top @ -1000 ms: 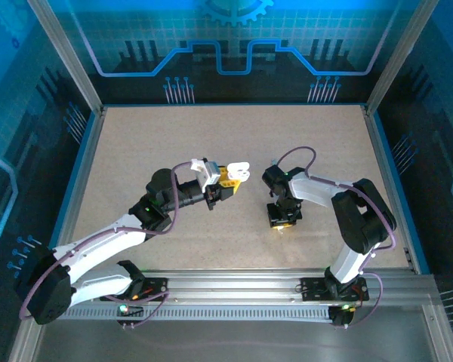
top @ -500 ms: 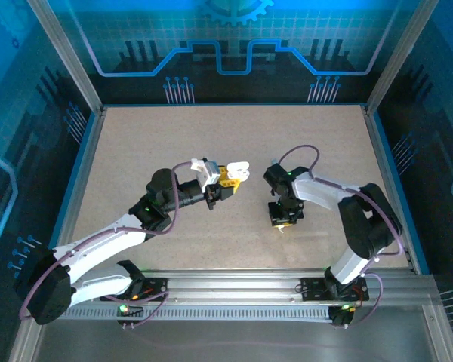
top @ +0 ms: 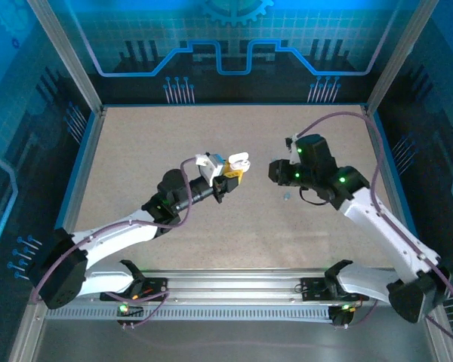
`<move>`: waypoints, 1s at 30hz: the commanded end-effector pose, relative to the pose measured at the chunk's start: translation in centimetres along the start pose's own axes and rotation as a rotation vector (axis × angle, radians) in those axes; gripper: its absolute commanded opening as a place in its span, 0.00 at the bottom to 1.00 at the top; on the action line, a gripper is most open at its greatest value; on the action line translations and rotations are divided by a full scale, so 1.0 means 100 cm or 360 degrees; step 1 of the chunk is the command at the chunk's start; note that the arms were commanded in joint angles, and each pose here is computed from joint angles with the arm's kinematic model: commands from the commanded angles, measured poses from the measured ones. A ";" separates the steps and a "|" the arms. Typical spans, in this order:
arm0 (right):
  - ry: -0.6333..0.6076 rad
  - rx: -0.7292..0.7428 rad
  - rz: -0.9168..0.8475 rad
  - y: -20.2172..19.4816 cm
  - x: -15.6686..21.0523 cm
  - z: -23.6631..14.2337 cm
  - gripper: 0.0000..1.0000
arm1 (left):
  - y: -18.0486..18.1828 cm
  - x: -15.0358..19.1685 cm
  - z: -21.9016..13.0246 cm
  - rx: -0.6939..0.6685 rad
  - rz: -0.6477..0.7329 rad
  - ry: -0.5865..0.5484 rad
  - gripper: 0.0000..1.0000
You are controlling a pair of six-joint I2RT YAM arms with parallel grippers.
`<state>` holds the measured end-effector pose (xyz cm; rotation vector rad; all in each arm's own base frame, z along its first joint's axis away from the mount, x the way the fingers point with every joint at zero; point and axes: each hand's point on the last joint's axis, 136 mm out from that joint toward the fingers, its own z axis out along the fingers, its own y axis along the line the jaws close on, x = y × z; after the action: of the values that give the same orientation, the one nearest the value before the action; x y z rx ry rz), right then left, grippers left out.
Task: Insert wireless bluetooth earbuds into charging case
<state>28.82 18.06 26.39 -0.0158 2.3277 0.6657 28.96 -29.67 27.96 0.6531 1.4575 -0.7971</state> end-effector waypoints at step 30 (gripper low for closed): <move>-0.0337 -0.0478 -0.0158 0.094 -0.036 -0.018 0.29 | -0.015 -0.032 0.039 -0.0215 0.0050 -0.0368 0.26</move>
<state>28.47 24.23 32.92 -0.1621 2.0391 0.9269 30.25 -33.32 28.88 0.5011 1.3490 -0.7121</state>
